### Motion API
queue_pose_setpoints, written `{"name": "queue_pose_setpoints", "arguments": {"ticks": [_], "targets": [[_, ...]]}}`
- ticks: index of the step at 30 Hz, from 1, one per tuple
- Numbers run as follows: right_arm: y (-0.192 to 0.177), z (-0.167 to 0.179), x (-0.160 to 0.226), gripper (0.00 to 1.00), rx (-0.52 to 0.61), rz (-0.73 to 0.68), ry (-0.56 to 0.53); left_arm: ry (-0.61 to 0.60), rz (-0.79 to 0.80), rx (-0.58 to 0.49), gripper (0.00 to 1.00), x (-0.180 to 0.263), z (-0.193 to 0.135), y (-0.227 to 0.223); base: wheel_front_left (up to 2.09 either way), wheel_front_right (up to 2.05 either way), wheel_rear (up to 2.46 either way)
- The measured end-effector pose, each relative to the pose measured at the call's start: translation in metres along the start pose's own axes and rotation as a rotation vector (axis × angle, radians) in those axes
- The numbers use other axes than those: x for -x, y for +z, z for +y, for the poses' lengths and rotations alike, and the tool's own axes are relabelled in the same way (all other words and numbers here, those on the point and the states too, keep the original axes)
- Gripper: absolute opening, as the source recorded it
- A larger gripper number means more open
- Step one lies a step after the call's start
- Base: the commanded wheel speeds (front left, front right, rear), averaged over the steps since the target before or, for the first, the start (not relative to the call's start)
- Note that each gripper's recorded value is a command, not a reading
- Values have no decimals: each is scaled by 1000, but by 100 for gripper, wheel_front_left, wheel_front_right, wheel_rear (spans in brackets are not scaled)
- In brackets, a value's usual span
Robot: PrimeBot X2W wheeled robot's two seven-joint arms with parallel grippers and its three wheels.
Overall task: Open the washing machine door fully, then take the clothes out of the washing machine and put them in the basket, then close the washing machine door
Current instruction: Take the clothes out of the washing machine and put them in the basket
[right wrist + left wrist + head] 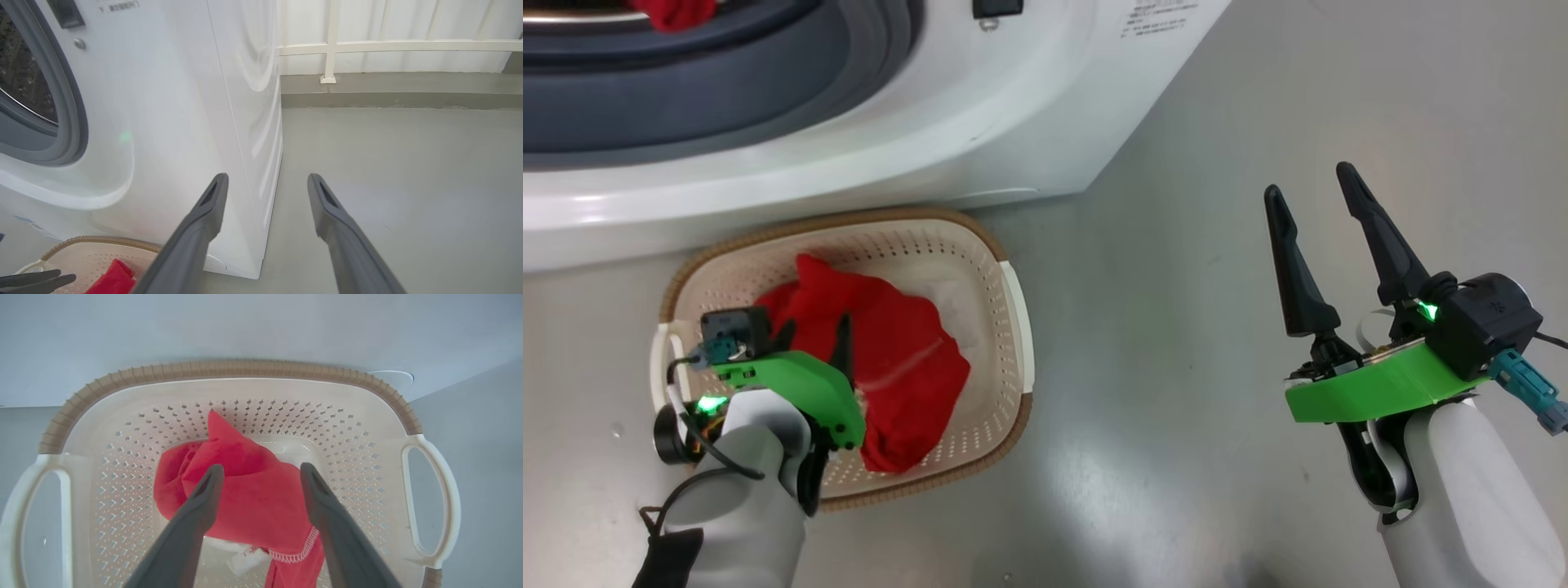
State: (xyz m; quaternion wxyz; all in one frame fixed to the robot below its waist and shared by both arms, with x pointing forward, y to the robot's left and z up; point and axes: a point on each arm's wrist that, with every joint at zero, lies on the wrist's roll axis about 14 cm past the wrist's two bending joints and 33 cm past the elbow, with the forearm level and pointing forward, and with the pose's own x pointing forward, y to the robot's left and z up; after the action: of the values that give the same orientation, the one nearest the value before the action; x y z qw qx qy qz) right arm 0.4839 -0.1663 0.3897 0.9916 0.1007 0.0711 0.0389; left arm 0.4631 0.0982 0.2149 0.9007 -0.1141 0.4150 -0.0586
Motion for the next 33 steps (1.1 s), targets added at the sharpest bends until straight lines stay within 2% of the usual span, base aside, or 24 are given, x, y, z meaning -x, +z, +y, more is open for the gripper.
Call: {"name": "queue_pose_setpoints", "arguments": {"ticks": [14, 21, 33], "targets": [[36, 14, 16, 100, -4, -69, 24, -64, -296, 26, 100, 48, -20, 74, 0, 0, 0], [53, 20, 31, 100, -4, -103, 31, -82, -495, 27, 100, 92, -27, 115, 0, 0, 0], [77, 18, 69, 100, -2, -149, 9, -64, -730, -1, 100, 176, -27, 145, 0, 0, 0]]}}
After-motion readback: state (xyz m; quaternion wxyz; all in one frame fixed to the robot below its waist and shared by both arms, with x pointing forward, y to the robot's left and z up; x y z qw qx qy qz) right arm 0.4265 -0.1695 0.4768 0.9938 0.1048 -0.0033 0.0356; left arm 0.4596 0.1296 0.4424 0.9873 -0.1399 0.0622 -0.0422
